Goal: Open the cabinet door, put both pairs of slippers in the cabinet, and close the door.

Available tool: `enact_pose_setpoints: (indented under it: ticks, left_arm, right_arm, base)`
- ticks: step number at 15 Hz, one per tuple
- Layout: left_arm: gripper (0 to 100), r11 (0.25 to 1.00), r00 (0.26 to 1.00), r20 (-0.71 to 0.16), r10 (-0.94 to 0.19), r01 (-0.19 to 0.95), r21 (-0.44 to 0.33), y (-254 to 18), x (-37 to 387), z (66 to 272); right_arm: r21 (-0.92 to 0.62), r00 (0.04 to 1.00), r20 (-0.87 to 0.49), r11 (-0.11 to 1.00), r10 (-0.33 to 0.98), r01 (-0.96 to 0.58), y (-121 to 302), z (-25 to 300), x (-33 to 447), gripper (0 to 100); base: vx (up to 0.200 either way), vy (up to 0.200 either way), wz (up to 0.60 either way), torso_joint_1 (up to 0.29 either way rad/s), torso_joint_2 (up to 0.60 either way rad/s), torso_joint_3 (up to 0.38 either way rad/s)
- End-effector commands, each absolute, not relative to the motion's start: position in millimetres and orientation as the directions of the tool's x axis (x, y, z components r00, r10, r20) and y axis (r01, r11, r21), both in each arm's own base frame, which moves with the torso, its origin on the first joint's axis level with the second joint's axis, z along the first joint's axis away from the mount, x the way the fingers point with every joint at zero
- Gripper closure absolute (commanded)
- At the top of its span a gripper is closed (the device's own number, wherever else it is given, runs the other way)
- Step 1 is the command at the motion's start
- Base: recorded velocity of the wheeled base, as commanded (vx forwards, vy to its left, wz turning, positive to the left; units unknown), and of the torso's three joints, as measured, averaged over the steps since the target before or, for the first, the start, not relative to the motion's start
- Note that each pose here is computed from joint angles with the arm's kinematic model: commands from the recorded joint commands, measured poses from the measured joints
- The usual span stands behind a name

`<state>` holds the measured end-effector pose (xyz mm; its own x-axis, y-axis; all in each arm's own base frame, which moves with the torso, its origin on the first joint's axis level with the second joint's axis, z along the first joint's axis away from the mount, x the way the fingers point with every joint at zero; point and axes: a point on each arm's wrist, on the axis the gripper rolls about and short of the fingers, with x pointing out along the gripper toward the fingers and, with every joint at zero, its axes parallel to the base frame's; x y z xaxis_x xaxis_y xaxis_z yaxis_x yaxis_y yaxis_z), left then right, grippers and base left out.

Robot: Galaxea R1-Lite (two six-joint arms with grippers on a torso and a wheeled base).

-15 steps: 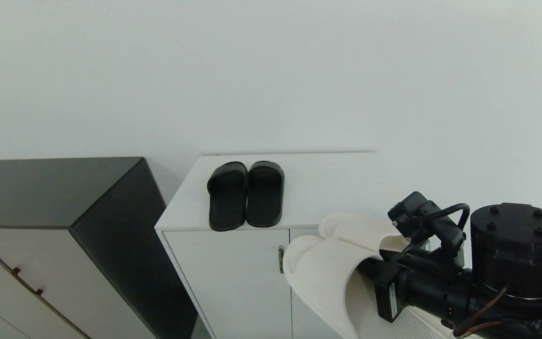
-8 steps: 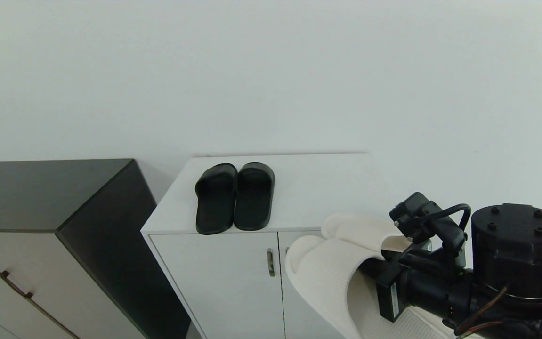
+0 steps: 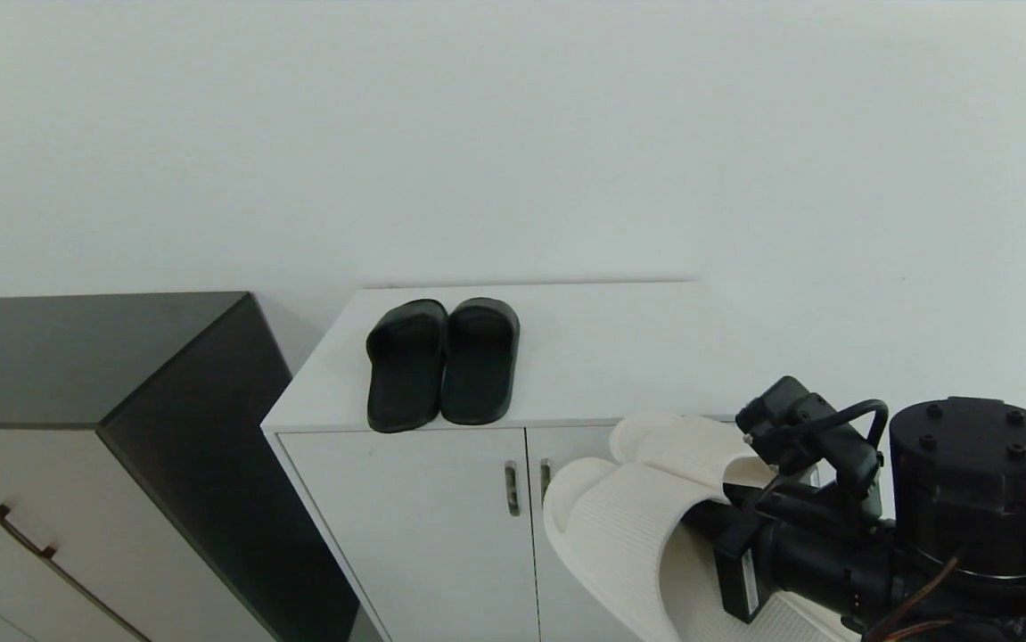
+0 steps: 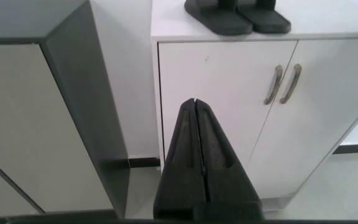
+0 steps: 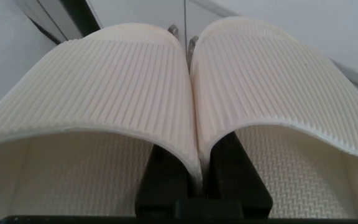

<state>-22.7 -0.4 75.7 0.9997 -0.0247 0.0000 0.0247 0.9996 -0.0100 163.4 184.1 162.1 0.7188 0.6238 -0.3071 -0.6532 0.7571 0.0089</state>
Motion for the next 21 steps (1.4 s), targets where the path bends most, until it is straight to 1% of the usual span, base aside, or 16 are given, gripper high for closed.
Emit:
enact_pose_setpoints:
  ticks: [1, 6, 7, 9, 11, 16, 19, 21]
  left_arm:
    - [100, 1.000, 1.000, 0.000, -0.026, 0.026, -0.009, 0, -23, 76]
    - [100, 1.000, 1.000, 0.000, -0.025, 0.025, -0.005, 0, -23, 76]
    - [0, 1.000, 1.000, 0.000, -0.025, 0.025, -0.009, 0, -23, 76]
    - [0, 1.000, 1.000, 0.000, -0.026, 0.026, -0.009, 0, -23, 76]
    - [0, 1.000, 1.000, 0.000, -0.025, 0.025, -0.008, 0, -23, 76]
    - [0, 1.000, 1.000, -0.002, -0.029, 0.029, 0.001, -1, -23, 76]
    - [0, 1.000, 1.000, -0.002, 0.008, -0.008, 0.005, 0, -23, 76]
    - [0, 1.000, 1.000, -0.005, 0.006, -0.006, 0.005, 0, -22, 76]
  right_arm:
    - [0.007, 0.714, -0.312, 0.753, 0.626, -0.658, 185, 161, 163, 100]
    - [0.001, 0.709, -0.322, 0.749, 0.627, -0.662, 185, 158, 161, 100]
    - [0.001, 0.701, -0.322, 0.741, 0.636, -0.671, 187, 158, 159, 100]
    - [-0.001, 0.695, -0.325, 0.735, 0.641, -0.678, 189, 157, 156, 100]
    - [-0.006, 0.691, -0.349, 0.736, 0.633, -0.677, 183, 150, 151, 100]
    - [-0.004, 0.676, -0.344, 0.719, 0.652, -0.695, 182, 151, 143, 100]
    - [-0.007, 0.668, -0.348, 0.711, 0.658, -0.703, 184, 150, 141, 100]
    - [-0.008, 0.668, -0.335, 0.707, 0.664, -0.707, 183, 153, 139, 100]
  base:
    - [0.000, 0.000, 0.00, -0.183, 0.47, 0.256]
    - [0.000, 0.000, 0.00, -0.226, 0.55, 0.309]
    - [0.000, 0.000, 0.00, -0.217, 0.56, 0.330]
    - [0.000, 0.000, 0.00, -0.212, 0.54, 0.317]
    - [0.000, 0.000, 0.00, -0.205, 0.52, 0.317]
    - [0.000, 0.000, 0.00, -0.178, 0.50, 0.316]
    - [0.000, 0.000, 0.00, -0.159, 0.48, 0.315]
    - [0.000, 0.000, 0.00, -0.139, 0.47, 0.332]
